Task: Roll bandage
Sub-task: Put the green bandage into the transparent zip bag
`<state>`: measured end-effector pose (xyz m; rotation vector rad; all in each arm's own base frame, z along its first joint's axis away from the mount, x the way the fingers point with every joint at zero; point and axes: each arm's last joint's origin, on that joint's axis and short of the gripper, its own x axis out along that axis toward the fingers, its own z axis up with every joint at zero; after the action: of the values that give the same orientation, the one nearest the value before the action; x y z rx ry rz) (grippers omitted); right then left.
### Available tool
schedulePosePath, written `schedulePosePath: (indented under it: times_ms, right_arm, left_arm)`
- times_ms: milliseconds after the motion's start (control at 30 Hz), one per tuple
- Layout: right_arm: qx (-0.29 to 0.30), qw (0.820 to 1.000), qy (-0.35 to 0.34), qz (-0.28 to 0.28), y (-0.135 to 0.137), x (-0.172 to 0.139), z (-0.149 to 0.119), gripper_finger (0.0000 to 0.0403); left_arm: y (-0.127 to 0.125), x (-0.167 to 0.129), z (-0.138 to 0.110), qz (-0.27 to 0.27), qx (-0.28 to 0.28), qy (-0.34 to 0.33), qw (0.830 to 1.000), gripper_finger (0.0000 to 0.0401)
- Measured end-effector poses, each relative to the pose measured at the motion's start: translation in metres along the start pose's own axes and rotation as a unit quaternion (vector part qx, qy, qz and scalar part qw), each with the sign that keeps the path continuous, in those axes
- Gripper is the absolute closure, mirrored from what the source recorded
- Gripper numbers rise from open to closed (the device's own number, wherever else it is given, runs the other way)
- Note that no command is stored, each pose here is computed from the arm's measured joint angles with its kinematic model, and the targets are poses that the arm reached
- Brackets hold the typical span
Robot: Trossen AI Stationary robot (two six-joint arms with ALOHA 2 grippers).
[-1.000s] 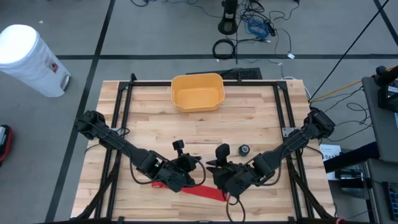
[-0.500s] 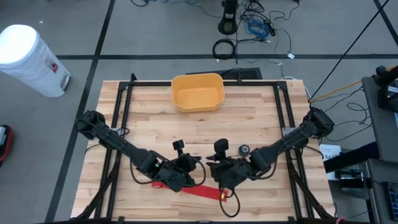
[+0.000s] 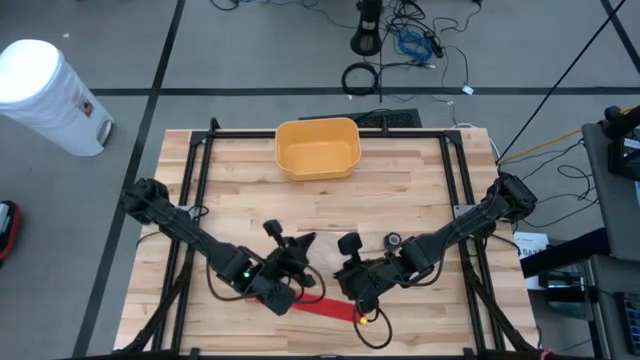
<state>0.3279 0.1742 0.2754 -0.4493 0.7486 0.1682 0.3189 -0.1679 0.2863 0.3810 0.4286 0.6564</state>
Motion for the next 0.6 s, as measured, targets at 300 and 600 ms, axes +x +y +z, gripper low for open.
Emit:
schedulePosePath:
  times_ms: [300,600]
  right_arm:
    - [0.012,1.0,-0.005,0.006,0.0,0.0,0.001,0.0399]
    - [0.034,0.999,0.013,0.003,0.005,-0.013,0.006,0.0355]
  left_arm:
    - [-0.004,-0.015,0.001,0.032,0.038,-0.025,0.998,0.04]
    - [-0.003,-0.012,-0.001,0.021,0.046,-0.016,0.999,0.04]
